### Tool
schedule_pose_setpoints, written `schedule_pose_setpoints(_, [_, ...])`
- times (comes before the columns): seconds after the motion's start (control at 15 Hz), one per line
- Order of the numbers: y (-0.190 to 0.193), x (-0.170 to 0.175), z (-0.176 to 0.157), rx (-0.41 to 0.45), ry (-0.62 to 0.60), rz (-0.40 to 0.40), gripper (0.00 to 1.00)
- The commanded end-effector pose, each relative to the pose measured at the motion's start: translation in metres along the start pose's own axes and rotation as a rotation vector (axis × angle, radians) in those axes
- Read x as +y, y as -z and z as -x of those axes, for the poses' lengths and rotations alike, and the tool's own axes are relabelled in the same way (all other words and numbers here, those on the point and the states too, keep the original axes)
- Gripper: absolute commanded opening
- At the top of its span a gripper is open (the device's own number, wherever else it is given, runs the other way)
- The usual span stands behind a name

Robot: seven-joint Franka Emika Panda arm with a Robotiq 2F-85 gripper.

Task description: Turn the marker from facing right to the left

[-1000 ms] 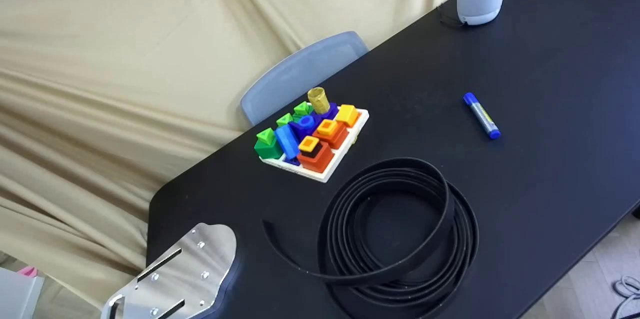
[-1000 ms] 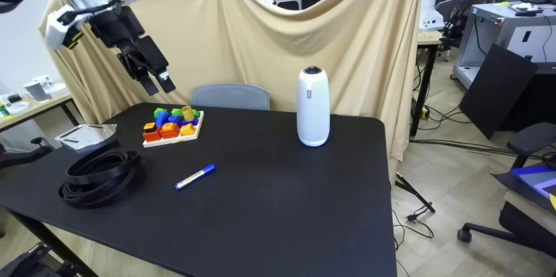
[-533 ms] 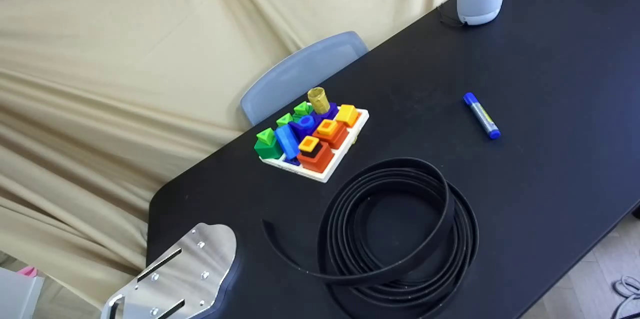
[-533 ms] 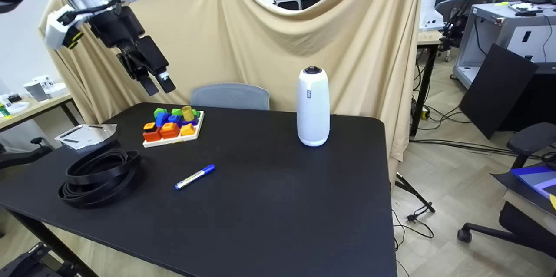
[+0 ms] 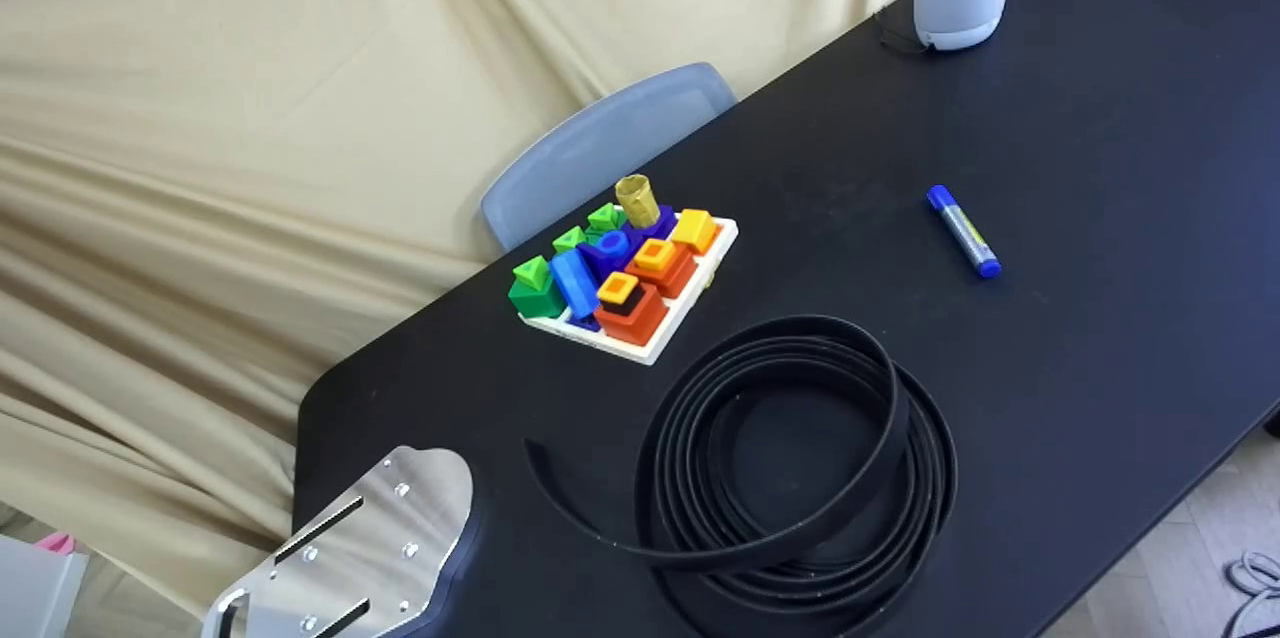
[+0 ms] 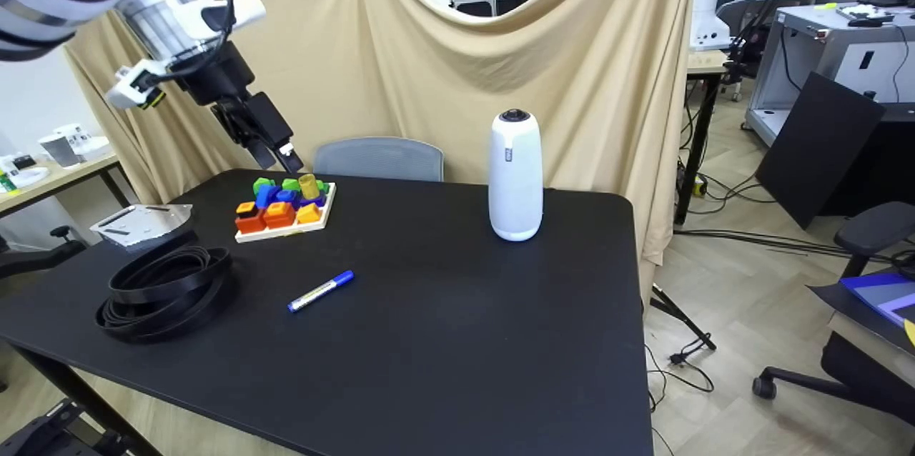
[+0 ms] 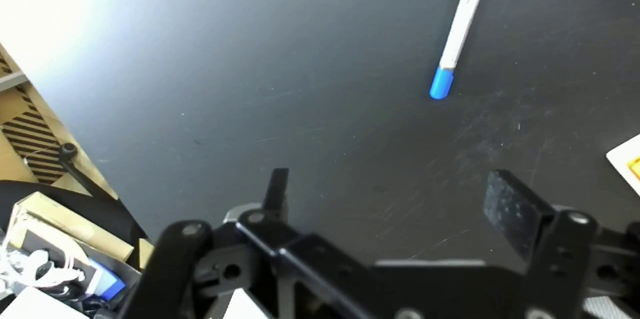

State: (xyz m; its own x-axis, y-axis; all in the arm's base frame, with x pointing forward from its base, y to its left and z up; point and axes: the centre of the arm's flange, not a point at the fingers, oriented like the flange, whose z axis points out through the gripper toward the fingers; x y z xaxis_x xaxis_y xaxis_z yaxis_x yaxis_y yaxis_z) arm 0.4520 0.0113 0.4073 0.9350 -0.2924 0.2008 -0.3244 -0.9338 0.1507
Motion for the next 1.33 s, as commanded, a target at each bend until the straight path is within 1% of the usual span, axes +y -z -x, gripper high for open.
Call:
schedule_pose_setpoints(0.0, [-0.044,-0.007,0.002,-0.002,-0.07,-0.109,1.0])
schedule_pose_setpoints(0.2, [-0.082,-0.013,0.007,-0.045,-0.101,-0.233,1.0])
schedule_pose_setpoints(0.4, [-0.117,-0.019,0.015,-0.083,-0.086,-0.322,1.0])
schedule_pose_setpoints(0.47, [-0.129,-0.021,0.018,-0.102,-0.083,-0.339,1.0])
schedule_pose_setpoints(0.53, [-0.138,-0.023,0.021,-0.128,-0.085,-0.345,1.0])
schedule_pose_setpoints(0.6, [-0.121,-0.023,0.021,-0.106,-0.088,-0.313,1.0])
schedule_pose_setpoints(0.73, [-0.131,-0.025,0.023,-0.121,-0.077,-0.31,1.0])
schedule_pose_setpoints(0.93, [-0.128,-0.024,0.022,-0.113,-0.078,-0.313,1.0])
schedule_pose_setpoints(1.0, [-0.131,-0.024,0.02,-0.101,-0.108,-0.302,1.0])
schedule_pose_setpoints(1.27, [-0.164,-0.024,0.019,-0.134,-0.184,-0.316,1.0])
